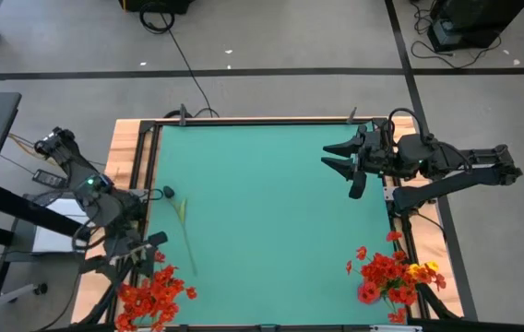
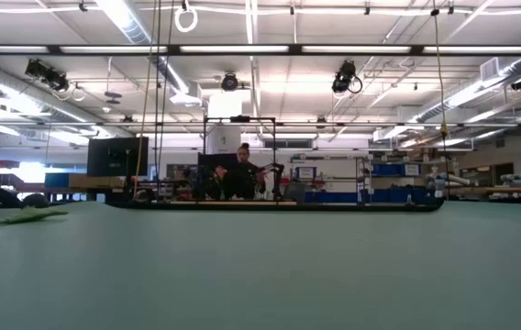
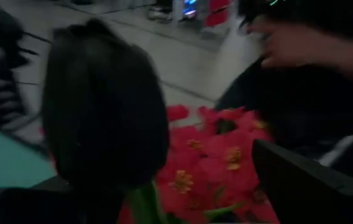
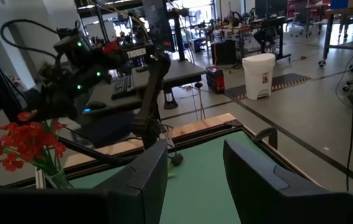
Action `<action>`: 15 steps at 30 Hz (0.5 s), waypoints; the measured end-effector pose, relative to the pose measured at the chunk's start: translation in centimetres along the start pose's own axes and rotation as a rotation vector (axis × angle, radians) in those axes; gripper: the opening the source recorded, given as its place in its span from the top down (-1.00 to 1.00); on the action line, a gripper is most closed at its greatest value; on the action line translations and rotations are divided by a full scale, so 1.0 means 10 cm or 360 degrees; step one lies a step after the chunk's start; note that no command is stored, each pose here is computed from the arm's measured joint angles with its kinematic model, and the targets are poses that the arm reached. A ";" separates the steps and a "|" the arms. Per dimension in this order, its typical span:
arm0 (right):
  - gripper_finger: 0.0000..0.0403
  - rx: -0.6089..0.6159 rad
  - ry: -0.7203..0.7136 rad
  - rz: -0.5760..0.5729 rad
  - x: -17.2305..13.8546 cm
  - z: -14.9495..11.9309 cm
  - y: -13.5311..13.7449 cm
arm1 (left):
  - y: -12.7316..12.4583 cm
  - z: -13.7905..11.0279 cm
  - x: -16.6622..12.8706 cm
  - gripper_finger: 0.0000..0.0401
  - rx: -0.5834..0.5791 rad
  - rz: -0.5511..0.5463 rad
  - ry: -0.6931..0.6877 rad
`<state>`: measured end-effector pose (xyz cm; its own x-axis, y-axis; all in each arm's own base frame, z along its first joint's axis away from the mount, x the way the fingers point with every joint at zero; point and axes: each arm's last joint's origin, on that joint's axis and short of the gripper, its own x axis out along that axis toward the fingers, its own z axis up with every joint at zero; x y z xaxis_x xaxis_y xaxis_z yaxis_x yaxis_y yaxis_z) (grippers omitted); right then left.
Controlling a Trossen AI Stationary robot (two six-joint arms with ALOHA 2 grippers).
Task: Sort flowers into vase by color
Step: Put the bottom black tulip into the transparent vase
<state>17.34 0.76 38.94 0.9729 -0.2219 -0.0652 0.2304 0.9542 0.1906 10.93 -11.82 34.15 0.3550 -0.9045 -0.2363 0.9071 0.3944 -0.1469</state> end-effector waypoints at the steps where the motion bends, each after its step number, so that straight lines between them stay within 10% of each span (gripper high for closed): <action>1: 0.18 0.0001 -0.0003 0.0001 0.00 0.00 0.00 | -0.01 0.02 -0.02 -0.66 0.0073 0.0061 0.0022; 7: 0.18 0.0002 -0.0007 0.0002 0.00 0.00 0.00 | -0.04 0.02 -0.03 -0.60 0.0688 0.0439 0.0143; 15: 0.18 0.0003 -0.0007 0.0002 0.00 0.00 0.00 | -0.23 0.11 0.00 -0.56 0.0555 -0.0002 -0.0097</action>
<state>17.33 0.77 38.99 0.9733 -0.2215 -0.0607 0.2292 0.9542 0.1922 9.12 -12.90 35.55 0.3575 -0.9170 -0.1768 0.9263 0.3240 0.1923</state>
